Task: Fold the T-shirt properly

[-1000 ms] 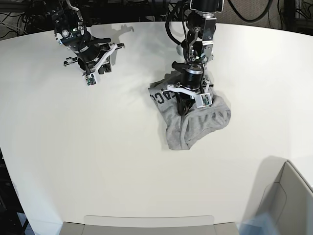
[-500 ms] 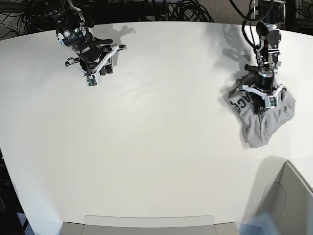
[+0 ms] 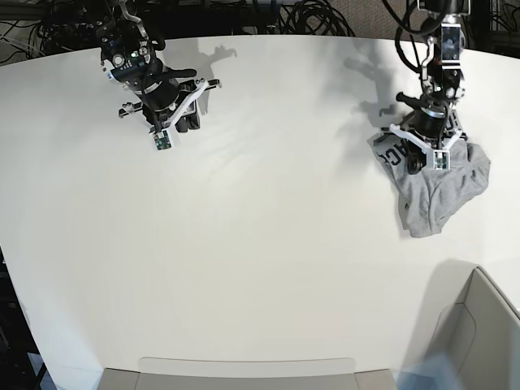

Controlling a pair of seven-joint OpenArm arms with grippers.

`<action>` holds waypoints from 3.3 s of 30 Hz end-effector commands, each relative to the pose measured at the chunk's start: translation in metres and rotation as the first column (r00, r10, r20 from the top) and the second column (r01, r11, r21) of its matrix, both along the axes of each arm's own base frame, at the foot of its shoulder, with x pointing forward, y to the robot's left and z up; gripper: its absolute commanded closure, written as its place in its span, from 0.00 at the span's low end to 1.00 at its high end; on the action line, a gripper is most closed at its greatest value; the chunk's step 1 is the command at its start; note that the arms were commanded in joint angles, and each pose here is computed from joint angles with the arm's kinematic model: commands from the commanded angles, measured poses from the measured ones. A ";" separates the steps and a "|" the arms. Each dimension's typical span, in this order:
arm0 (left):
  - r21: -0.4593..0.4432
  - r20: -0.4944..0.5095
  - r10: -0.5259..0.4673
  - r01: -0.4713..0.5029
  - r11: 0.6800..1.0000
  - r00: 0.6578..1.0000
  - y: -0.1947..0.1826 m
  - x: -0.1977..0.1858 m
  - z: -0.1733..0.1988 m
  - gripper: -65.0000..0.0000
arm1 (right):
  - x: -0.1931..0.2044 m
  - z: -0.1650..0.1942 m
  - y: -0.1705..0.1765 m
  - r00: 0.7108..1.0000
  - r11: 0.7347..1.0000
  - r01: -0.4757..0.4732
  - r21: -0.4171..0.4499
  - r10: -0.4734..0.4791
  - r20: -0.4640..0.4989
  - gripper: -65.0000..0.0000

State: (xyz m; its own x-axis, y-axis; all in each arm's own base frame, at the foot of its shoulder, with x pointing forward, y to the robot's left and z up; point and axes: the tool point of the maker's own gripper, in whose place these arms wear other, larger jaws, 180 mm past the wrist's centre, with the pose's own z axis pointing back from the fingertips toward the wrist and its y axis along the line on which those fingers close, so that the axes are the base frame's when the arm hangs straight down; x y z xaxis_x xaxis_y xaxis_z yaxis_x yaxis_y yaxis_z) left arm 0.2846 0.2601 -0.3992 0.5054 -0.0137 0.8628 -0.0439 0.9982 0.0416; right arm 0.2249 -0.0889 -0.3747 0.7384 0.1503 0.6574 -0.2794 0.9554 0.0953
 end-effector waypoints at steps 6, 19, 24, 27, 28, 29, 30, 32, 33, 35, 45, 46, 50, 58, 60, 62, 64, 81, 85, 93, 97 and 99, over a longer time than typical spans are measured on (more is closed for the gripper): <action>0.006 0.286 0.055 -0.059 0.998 0.957 0.001 0.011 0.106 1.00 | 0.014 0.040 0.007 0.992 0.999 -0.022 0.033 0.018 0.124 0.89; -0.048 -0.063 0.083 -0.086 0.995 0.995 -0.032 -0.100 0.055 1.00 | -0.064 -0.002 0.016 0.995 0.998 -0.028 0.057 0.033 -0.091 1.00; -0.043 -0.162 0.120 -0.129 0.991 0.979 -0.028 -0.141 0.038 1.00 | -0.105 -0.013 0.018 0.988 0.997 -0.008 0.080 0.020 -0.152 1.00; -0.024 -0.202 0.173 -0.182 0.983 0.964 -0.017 -0.164 0.034 1.00 | -0.131 -0.011 0.026 0.990 0.992 0.017 0.128 0.002 -0.143 1.00; -0.012 -0.217 0.191 -0.198 0.980 0.957 -0.011 -0.172 0.033 1.00 | -0.140 -0.012 0.026 0.989 0.991 0.026 0.134 -0.005 -0.149 1.00; 0.002 -0.230 0.202 -0.207 0.978 0.952 -0.006 -0.179 0.033 1.00 | -0.146 -0.012 0.026 0.988 0.990 0.034 0.137 -0.012 -0.154 1.00; 0.011 -0.244 0.208 -0.212 0.977 0.947 -0.004 -0.186 0.032 1.00 | -0.156 -0.013 0.026 0.985 0.990 0.040 0.137 -0.016 -0.174 1.00; 0.024 -0.283 0.214 -0.216 0.976 0.935 -0.001 -0.202 0.029 1.00 | -0.173 -0.016 0.025 0.976 0.990 0.046 0.135 -0.016 -0.218 1.00; 0.031 -0.304 0.214 -0.215 0.976 0.928 0.000 -0.210 0.027 1.00 | -0.183 -0.018 0.025 0.970 0.990 0.049 0.131 -0.016 -0.241 1.00; 0.041 -0.333 0.216 -0.215 0.976 0.918 0.001 -0.222 0.025 1.00 | -0.199 -0.019 0.025 0.961 0.990 0.054 0.127 -0.016 -0.277 1.00; 0.057 -0.487 0.248 -0.253 0.966 0.837 0.009 -0.286 -0.013 1.00 | -0.257 -0.068 0.007 0.906 0.996 0.078 0.045 -0.051 -0.421 1.00; 0.058 -0.489 0.255 -0.261 0.964 0.834 0.010 -0.292 -0.019 1.00 | -0.260 -0.075 0.005 0.909 0.995 0.092 0.038 -0.068 -0.411 1.00; 0.043 -0.500 0.272 -0.290 0.956 0.822 0.006 -0.329 -0.052 1.00 | -0.280 -0.100 -0.010 0.908 0.993 0.118 -0.005 -0.110 -0.403 1.00; 0.026 -0.597 0.275 -0.325 0.945 0.753 -0.006 -0.382 -0.113 1.00 | -0.293 -0.148 -0.032 0.874 0.988 0.117 -0.096 -0.148 -0.463 1.00; 0.020 -0.629 0.261 -0.321 0.947 0.732 -0.010 -0.390 -0.132 1.00 | -0.295 -0.161 -0.041 0.865 0.986 0.106 -0.125 -0.154 -0.477 1.00; 0.024 -0.652 0.265 -0.330 0.944 0.711 -0.010 -0.399 -0.150 1.00 | -0.298 -0.174 -0.043 0.856 0.987 0.082 -0.139 -0.142 -0.498 1.00; 0.032 -0.680 0.275 -0.347 0.937 0.680 -0.014 -0.415 -0.171 1.00 | -0.300 -0.188 -0.049 0.844 0.985 0.058 -0.163 -0.136 -0.519 1.00; 0.016 -0.645 0.241 -0.303 0.953 0.725 -0.042 -0.340 -0.239 1.00 | -0.299 -0.268 -0.151 0.747 0.920 0.015 -0.392 -0.271 -0.607 1.00; 0.007 -0.804 0.156 -0.252 0.968 0.574 -0.056 -0.379 -0.248 1.00 | -0.281 -0.273 -0.169 0.712 0.912 0.028 -0.409 -0.306 -0.632 1.00; 0.028 -0.889 0.119 -0.208 0.978 0.441 -0.045 -0.390 -0.250 0.99 | -0.255 -0.273 -0.186 0.718 0.894 0.027 -0.448 -0.329 -0.614 1.00; 0.028 -0.887 0.121 -0.209 0.978 0.447 -0.045 -0.389 -0.250 0.93 | -0.236 -0.268 -0.205 0.767 0.856 -0.078 -0.511 -0.276 -0.579 1.00; 0.028 -0.886 0.122 -0.210 0.977 0.448 -0.045 -0.390 -0.250 0.90 | -0.217 -0.261 -0.225 0.833 0.770 -0.137 -0.623 -0.251 -0.493 1.00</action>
